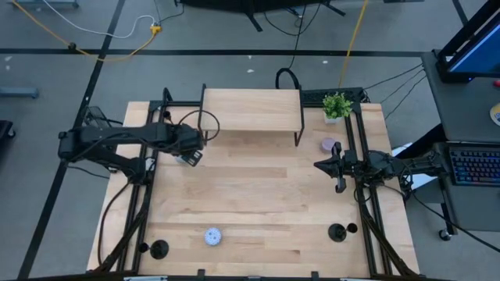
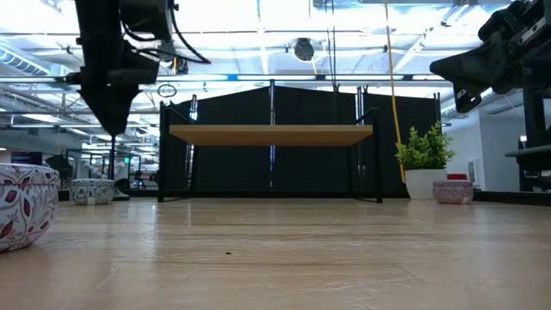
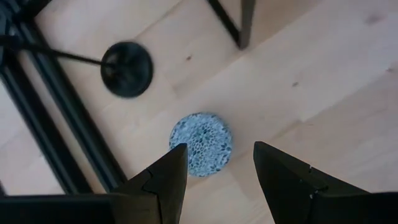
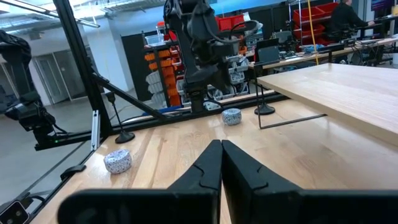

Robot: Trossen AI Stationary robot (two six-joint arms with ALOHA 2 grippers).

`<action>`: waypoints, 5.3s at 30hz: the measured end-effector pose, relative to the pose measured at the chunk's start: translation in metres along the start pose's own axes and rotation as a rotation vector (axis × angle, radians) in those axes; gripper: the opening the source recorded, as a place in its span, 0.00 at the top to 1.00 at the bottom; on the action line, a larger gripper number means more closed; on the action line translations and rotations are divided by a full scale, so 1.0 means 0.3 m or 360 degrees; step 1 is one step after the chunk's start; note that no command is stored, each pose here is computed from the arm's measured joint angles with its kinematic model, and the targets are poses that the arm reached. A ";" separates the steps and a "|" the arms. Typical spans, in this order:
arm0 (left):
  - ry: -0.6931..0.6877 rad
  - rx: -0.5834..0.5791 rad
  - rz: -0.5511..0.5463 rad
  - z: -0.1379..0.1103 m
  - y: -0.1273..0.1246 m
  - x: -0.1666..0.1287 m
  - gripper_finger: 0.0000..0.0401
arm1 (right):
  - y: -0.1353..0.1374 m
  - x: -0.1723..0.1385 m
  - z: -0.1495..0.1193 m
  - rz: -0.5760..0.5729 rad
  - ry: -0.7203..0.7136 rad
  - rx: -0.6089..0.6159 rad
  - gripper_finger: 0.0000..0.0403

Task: Pick & Place candle stick holders
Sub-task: Put the blue scented candle on the shelf

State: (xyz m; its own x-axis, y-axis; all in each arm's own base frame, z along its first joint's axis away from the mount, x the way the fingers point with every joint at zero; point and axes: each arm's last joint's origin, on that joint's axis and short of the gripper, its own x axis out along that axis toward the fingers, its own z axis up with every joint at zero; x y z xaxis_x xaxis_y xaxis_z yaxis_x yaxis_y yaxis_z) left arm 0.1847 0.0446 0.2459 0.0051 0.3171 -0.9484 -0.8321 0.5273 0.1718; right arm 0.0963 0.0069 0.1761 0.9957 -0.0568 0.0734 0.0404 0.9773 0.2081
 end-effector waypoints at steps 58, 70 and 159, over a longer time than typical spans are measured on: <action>0.0095 0.0015 0.0369 -0.010 -0.061 0.080 0.02 | 0.000 0.000 0.000 0.0001 0.0000 0.0001 1.00; 0.0134 -0.0024 0.0331 -0.012 -0.064 0.081 0.02 | 0.000 0.000 0.000 0.0001 0.0000 0.0001 1.00; 0.0387 -0.0129 0.0107 -0.036 0.061 0.355 0.20 | 0.000 0.000 0.000 0.0001 0.0000 0.0085 1.00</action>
State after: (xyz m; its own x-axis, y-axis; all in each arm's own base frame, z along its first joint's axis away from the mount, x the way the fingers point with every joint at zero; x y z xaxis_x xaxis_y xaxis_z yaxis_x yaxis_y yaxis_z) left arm 0.1641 0.0797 0.1451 -0.1769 0.1453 -0.9734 -0.8677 0.4437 0.2239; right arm 0.0963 0.0069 0.1761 0.9957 -0.0563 0.0738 0.0353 0.9650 0.2599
